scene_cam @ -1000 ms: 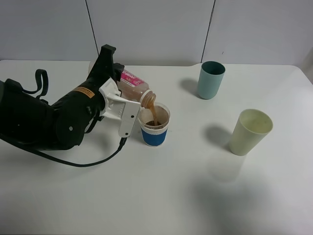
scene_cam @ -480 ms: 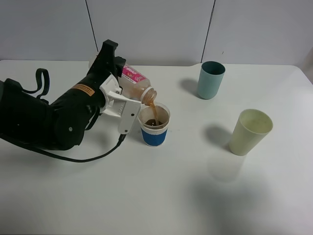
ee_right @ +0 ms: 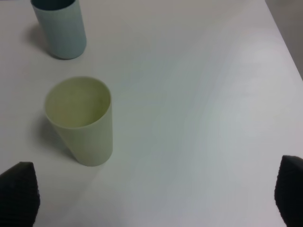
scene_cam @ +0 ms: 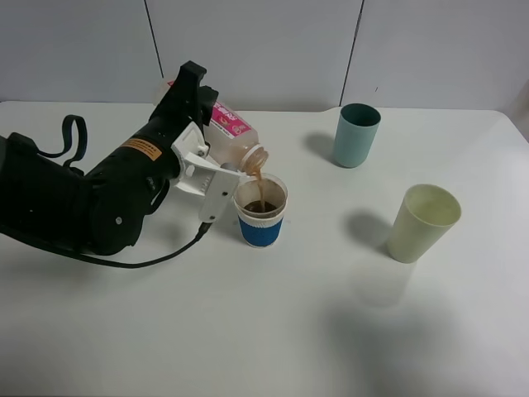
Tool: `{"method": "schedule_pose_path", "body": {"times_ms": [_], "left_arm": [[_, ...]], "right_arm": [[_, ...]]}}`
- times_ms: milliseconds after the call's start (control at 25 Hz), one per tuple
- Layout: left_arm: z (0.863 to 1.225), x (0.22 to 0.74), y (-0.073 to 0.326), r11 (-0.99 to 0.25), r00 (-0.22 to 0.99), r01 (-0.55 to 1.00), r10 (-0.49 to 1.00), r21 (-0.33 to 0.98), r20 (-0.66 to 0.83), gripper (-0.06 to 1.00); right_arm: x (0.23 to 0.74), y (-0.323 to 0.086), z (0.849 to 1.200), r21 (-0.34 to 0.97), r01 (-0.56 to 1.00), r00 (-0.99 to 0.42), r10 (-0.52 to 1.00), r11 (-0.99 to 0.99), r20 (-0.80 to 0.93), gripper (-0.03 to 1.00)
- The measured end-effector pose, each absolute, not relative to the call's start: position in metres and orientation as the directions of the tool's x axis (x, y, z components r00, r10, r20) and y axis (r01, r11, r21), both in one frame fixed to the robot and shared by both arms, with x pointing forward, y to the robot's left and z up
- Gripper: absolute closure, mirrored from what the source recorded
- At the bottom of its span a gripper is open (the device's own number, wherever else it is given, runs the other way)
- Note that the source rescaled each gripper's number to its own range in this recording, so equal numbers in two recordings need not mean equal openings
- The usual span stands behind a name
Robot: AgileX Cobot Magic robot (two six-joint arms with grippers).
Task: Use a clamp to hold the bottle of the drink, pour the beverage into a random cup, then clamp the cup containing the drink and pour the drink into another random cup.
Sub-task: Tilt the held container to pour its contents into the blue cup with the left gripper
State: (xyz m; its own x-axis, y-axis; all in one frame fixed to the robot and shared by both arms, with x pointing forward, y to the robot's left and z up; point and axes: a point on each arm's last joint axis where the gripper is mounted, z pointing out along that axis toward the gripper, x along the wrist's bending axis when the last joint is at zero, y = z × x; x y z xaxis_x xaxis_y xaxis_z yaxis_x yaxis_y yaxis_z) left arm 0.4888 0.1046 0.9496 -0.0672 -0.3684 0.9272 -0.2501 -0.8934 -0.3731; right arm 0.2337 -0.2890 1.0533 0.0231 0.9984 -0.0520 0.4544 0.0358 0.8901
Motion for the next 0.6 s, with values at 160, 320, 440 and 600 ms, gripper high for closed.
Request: {"method": "schedule_pose_path", "body": {"times_ms": [160, 320, 440, 600], "left_arm": [[0.9505, 0.4887, 0.104, -0.881, -0.085, -0.25, -0.393, -0.401, 0.916, 0.91], [0.9517, 0.4888, 0.1042, -0.878, -0.099, -0.242, -0.401, -0.413, 0.911, 0.91], [0.952, 0.4888, 0.1043, -0.869, -0.107, -0.237, -0.421, -0.434, 0.901, 0.91], [0.952, 0.4887, 0.104, -0.853, -0.117, -0.235, -0.451, -0.466, 0.885, 0.91]], "right_arm": [[0.2337, -0.289, 1.0533, 0.89, 0.454, 0.023, 0.998, 0.036, -0.052, -0.03], [0.2337, -0.289, 1.0533, 0.89, 0.454, 0.023, 0.998, 0.036, -0.052, -0.03], [0.2337, -0.289, 1.0533, 0.89, 0.454, 0.023, 0.998, 0.036, -0.052, -0.03], [0.2337, -0.289, 1.0533, 0.89, 0.454, 0.023, 0.998, 0.036, -0.052, -0.03]]}}
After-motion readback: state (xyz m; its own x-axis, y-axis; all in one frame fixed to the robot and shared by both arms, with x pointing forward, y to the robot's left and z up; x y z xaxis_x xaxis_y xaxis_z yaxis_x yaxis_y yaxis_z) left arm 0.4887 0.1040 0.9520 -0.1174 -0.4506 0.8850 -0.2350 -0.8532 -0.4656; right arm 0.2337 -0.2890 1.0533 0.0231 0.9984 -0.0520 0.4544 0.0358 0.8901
